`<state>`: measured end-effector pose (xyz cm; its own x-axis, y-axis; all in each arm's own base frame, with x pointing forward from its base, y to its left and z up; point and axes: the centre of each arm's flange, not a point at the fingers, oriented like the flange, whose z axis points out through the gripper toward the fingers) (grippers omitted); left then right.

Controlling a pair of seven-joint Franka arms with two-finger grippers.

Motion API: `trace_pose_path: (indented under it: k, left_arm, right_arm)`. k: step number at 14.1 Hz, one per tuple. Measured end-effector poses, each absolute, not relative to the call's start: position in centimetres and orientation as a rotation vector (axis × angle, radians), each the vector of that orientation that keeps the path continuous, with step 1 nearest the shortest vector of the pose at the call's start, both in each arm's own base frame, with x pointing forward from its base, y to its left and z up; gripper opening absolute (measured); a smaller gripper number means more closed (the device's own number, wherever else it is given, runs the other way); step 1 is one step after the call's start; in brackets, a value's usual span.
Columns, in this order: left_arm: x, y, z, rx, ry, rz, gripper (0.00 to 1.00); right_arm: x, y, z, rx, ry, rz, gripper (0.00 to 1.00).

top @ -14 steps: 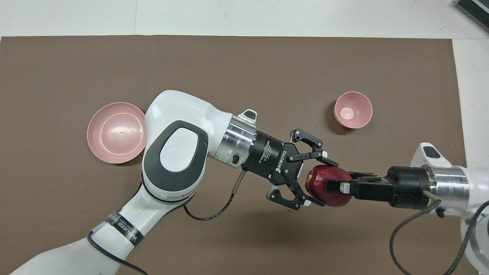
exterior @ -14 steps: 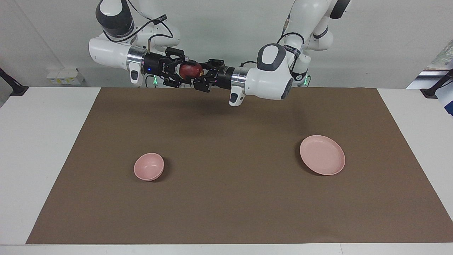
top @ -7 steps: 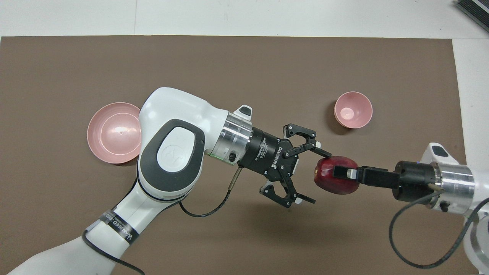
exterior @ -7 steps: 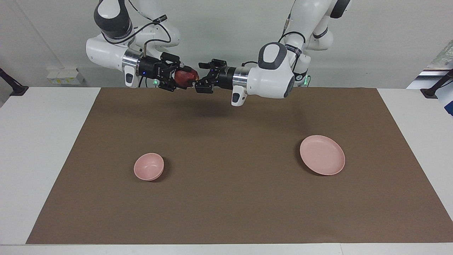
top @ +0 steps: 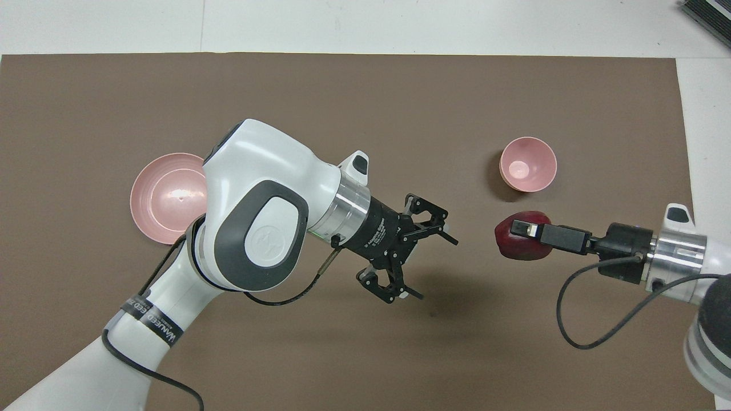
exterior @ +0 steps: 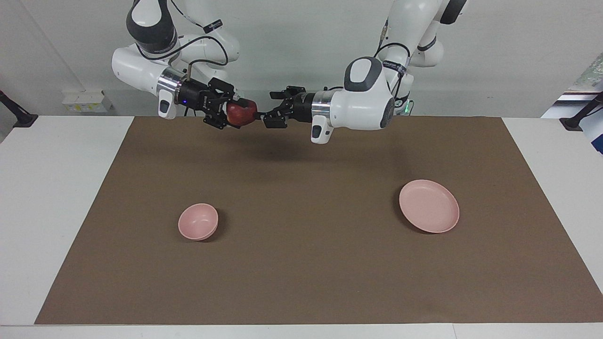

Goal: Move apple from plate to bowl
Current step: 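Carry the apple to the bowl while the left gripper withdraws, then lower the apple into the pink bowl and open the right gripper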

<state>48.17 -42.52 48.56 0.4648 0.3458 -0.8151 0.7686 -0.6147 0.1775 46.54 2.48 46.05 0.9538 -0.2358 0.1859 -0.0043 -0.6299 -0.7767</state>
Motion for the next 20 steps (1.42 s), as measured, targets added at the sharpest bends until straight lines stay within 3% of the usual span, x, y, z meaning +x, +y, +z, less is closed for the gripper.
trace_pose_path:
  k: [5, 14, 20]
  left_arm:
    - [50.2, -39.0, 46.8, 2.424, 0.665, -0.776, 1.0]
    - [55.7, -27.5, 43.8, 2.741, 0.425, -0.488, 1.0]
    - [58.5, -21.1, 43.2, 2.987, 0.055, -0.253, 1.0]
  right_arm:
    - [50.2, 0.8, 45.1, -2.656, 0.163, -0.317, 0.83]
    - [59.2, 3.2, 43.8, -3.167, -0.063, -0.341, 0.83]
    - [62.3, 4.7, 38.5, -3.205, -0.175, -0.422, 0.83]
